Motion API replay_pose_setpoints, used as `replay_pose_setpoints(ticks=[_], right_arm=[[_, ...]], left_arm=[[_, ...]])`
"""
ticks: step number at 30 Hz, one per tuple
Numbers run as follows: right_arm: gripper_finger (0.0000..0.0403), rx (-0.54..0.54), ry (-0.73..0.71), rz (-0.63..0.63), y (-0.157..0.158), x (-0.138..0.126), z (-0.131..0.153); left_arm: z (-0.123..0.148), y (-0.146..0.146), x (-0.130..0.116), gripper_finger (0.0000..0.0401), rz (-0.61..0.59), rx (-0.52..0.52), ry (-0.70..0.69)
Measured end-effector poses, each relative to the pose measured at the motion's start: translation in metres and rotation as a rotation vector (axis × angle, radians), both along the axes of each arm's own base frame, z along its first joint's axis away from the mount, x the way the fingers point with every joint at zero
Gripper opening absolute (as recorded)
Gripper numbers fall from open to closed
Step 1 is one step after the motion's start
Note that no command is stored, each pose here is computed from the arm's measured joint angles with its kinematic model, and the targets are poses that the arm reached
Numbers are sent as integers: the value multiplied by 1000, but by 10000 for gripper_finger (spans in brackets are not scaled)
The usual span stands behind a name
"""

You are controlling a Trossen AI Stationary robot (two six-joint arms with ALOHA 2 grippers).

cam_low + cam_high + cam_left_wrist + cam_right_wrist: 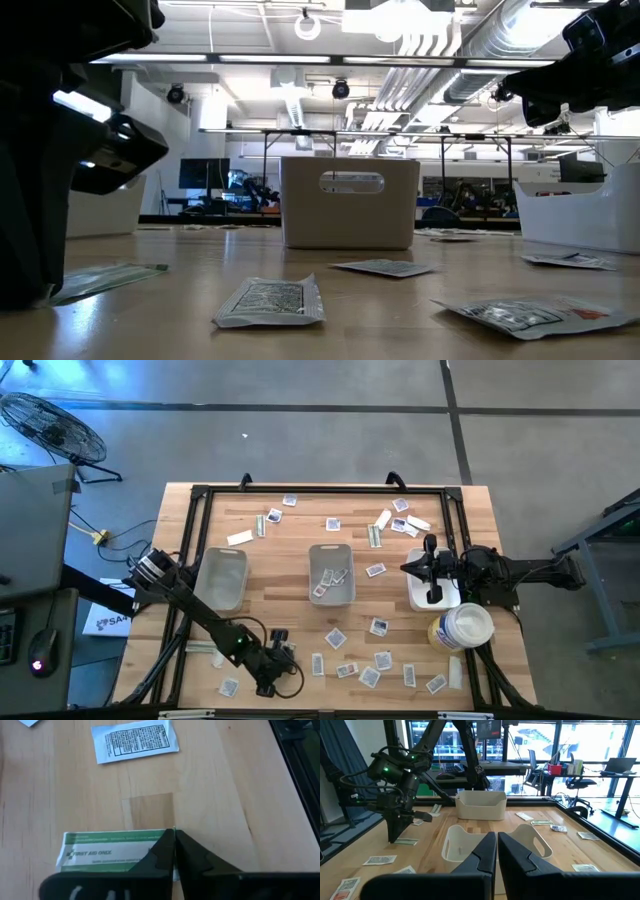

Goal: Pick & Place First Aid Supplies
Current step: Put the bandage pack into the left gray bin

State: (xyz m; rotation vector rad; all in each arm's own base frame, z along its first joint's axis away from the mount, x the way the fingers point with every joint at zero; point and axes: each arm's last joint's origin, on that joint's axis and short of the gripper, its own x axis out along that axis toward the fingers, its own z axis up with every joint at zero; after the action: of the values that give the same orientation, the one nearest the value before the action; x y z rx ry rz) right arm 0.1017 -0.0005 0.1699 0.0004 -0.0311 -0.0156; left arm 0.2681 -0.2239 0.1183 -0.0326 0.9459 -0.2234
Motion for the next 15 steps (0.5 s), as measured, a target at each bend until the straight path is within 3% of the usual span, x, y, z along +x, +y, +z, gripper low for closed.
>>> replay_pose_setpoints(ticks=[7, 15], right_arm=[[12, 0, 0, 0, 0, 0, 0], [12, 0, 0, 0, 0, 0, 0]], left_arm=[[18, 8, -8, 2, -19, 66, -13], [59, 24, -23, 1, 8, 126, -49]])
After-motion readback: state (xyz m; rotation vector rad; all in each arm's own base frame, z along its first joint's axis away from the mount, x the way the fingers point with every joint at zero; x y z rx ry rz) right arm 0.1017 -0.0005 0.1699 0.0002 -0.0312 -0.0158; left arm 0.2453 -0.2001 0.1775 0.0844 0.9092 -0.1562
